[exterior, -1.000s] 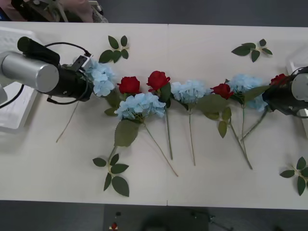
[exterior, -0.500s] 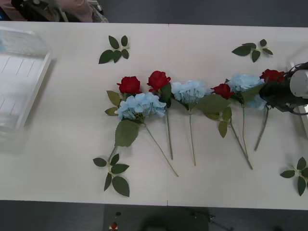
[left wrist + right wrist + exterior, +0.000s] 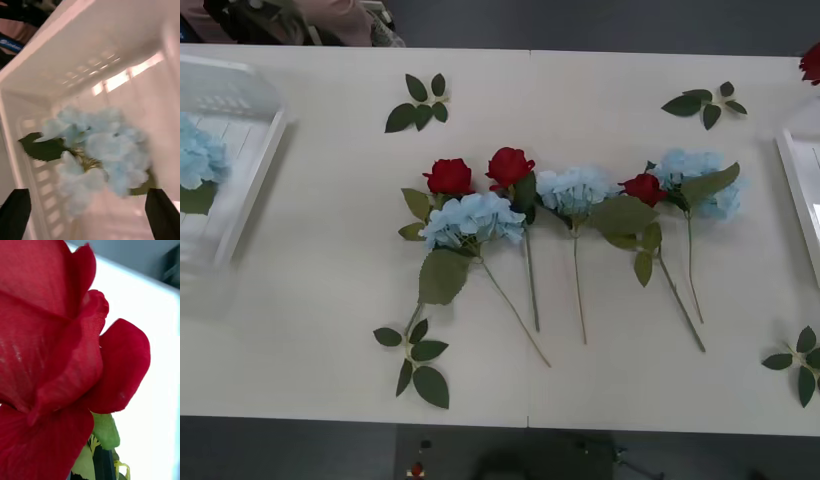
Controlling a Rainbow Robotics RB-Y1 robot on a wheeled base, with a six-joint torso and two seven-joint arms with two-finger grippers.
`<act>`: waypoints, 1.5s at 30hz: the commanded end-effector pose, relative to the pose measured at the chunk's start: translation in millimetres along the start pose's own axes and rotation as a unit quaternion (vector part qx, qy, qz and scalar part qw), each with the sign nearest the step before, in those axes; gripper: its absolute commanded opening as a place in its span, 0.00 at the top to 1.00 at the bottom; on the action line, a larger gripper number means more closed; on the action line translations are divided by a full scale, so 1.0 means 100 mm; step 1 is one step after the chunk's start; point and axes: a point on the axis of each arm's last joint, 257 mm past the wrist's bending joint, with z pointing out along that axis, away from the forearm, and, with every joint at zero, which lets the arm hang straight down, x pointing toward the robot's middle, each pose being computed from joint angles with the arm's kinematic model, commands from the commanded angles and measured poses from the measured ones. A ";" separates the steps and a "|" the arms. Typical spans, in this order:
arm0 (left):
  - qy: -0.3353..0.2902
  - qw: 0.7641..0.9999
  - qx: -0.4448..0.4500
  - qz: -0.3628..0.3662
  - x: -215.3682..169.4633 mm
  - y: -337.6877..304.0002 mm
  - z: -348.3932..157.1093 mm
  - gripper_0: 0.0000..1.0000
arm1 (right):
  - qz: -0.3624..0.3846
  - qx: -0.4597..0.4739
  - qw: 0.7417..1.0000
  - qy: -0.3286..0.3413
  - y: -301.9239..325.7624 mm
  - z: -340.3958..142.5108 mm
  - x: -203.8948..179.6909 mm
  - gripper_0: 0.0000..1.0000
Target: Put the red flowers into the right box and the blue flowers into the left box
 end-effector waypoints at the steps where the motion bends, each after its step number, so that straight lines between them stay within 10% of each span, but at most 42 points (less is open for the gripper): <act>1: -0.068 0.990 0.127 -0.002 -0.51 -0.55 -0.58 0.00 | 0.024 0.056 0.998 -0.025 -0.56 0.29 0.01 1.00; 9: -0.090 0.935 0.309 -0.149 -1.31 -2.24 -0.55 0.00 | 0.050 0.087 0.993 -0.057 -0.75 0.94 0.37 1.00; 18: -0.085 0.936 0.309 -0.147 -1.57 -2.95 -0.17 0.00 | 0.060 0.096 0.993 -0.042 -0.79 1.07 0.61 1.00; 21: -0.085 0.936 0.312 -0.138 -1.64 -3.13 -0.16 0.00 | 0.057 0.094 0.993 -0.054 -0.77 1.08 0.59 0.39; 26: -0.075 0.937 0.323 -0.112 -1.72 -3.51 -0.16 0.00 | 0.063 0.077 0.993 -0.061 -0.69 1.14 0.65 0.09; 38: -0.070 0.932 0.339 -0.105 -2.03 -4.08 -0.23 0.02 | 0.093 -0.185 0.977 -0.058 0.72 0.33 0.68 0.06; 42: -0.060 0.938 0.327 -0.103 -1.94 -4.09 -0.11 0.96 | 0.123 -0.248 0.960 -0.032 1.33 -0.09 0.95 0.05; 45: -0.060 0.941 0.320 -0.095 -1.91 -4.06 -0.08 1.00 | 0.127 -0.237 0.963 -0.015 1.56 -0.12 1.14 0.06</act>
